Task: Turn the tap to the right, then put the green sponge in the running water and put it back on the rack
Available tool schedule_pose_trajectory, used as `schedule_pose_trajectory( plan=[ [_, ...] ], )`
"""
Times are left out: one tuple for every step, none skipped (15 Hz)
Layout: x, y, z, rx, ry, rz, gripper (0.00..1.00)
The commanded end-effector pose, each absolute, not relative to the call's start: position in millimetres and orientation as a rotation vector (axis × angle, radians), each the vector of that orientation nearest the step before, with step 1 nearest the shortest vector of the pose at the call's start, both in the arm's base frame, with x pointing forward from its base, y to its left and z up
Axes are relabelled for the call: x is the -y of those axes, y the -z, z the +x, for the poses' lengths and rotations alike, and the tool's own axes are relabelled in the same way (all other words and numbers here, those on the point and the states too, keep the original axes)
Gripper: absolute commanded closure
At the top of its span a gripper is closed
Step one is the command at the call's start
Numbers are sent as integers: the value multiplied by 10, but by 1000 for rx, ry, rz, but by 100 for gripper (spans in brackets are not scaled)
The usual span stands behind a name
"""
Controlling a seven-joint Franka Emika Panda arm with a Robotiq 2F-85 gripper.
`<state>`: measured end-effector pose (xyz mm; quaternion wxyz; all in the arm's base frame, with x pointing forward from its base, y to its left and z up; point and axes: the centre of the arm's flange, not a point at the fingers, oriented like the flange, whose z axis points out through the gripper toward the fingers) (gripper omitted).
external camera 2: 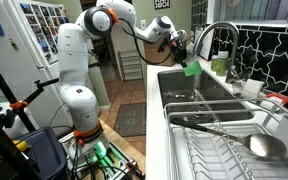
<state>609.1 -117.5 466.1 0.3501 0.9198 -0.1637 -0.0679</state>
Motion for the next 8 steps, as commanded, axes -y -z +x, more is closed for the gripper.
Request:
schedule_pose_trajectory(
  plan=[
    [1269,-4638,6068,447,151,2399,98],
    [1245,-4627,6075,434,158,2406,98],
    [1216,-4611,6081,426,159,2410,98],
    [1186,-4608,6085,423,158,2420,98],
    [1167,-4610,6086,421,157,2424,98],
    [1120,-4628,6074,424,163,2441,98],
    [1074,-4641,6067,427,165,2455,98],
    [989,-4658,6044,438,170,2471,98]
  ],
)
